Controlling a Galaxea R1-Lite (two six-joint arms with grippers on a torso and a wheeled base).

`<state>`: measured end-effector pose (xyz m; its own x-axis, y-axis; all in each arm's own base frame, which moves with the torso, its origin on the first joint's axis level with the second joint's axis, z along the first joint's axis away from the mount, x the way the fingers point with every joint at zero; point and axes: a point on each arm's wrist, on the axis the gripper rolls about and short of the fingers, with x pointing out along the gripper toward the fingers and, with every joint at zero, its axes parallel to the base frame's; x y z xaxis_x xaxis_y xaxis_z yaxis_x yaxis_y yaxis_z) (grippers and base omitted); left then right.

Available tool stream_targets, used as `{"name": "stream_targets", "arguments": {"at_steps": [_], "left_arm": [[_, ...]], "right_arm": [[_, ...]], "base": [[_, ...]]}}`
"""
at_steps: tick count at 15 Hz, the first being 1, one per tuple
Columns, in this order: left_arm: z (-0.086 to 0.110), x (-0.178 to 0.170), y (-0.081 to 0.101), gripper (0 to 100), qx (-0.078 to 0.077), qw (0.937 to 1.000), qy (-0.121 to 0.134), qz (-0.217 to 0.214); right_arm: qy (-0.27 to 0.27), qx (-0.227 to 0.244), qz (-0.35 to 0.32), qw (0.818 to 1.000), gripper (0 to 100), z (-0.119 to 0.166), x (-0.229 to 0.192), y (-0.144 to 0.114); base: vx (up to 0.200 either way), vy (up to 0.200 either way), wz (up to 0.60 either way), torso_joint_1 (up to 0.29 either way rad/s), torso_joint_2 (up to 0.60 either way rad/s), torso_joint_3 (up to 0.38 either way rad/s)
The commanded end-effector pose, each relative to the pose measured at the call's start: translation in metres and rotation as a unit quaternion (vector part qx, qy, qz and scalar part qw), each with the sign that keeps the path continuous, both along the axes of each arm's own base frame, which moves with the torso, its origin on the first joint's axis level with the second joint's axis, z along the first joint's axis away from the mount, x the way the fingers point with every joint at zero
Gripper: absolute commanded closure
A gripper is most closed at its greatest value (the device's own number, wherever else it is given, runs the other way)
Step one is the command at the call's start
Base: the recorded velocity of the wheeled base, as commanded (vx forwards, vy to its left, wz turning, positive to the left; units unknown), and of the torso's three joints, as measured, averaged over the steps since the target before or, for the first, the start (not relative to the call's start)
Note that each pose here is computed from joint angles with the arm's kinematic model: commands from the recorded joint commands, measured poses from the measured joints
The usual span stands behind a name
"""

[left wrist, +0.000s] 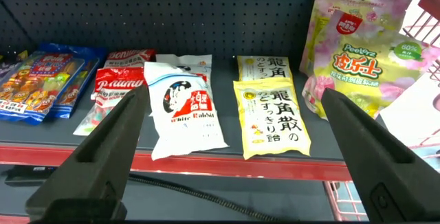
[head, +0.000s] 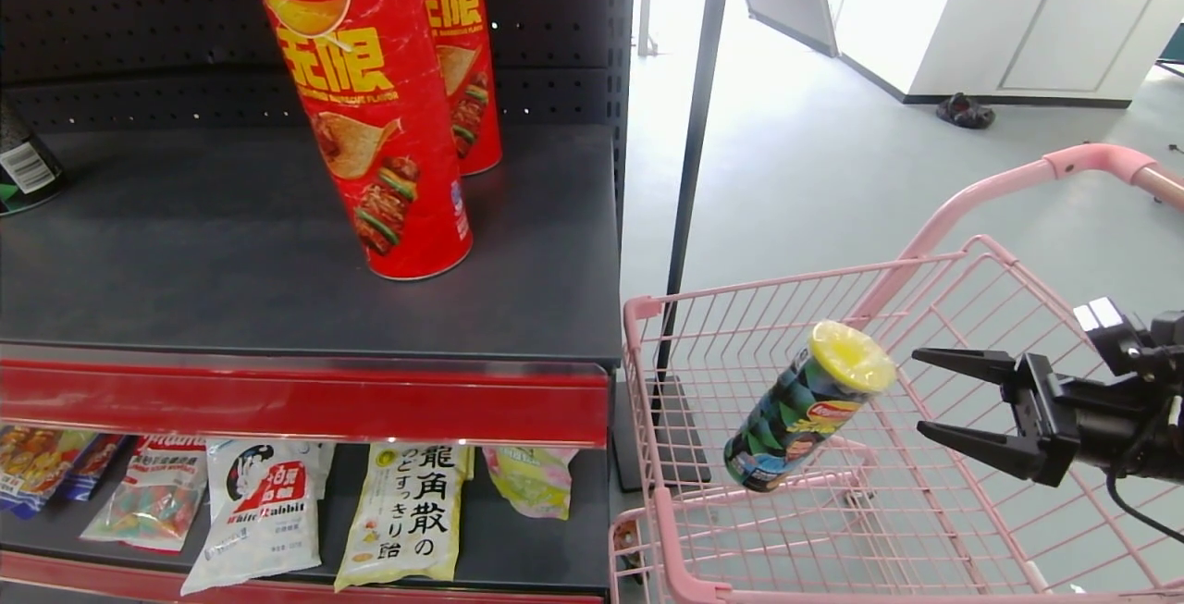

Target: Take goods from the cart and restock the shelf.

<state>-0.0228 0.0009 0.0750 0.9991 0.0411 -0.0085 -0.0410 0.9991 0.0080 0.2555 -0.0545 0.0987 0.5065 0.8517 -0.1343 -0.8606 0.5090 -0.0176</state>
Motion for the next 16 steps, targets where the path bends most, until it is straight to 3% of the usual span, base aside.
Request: {"name": "stream_targets", "arguments": {"at_steps": [1, 10, 16], "left_arm": [[0.0, 0.0, 0.0, 0, 0.0, 1.0, 0.001, 0.0], [0.0, 0.0, 0.0, 0, 0.0, 1.0, 0.001, 0.0], [0.0, 0.0, 0.0, 0, 0.0, 1.0, 0.0, 0.0]], "right_arm": [[0.021, 0.006, 0.015, 1.0, 0, -0.015, 0.015, 0.004], [0.023, 0.004, 0.073, 0.997, 0, -0.03, 0.058, 0.033], [0.03, 0.003, 0.13, 0.991, 0, -0.037, 0.065, 0.069]], "base": [[0.0, 0.0, 0.0, 0.0, 0.0, 0.0], [0.0, 0.0, 0.0, 0.0, 0.0, 0.0], [0.0, 0.0, 0.0, 0.0, 0.0, 0.0]]}}
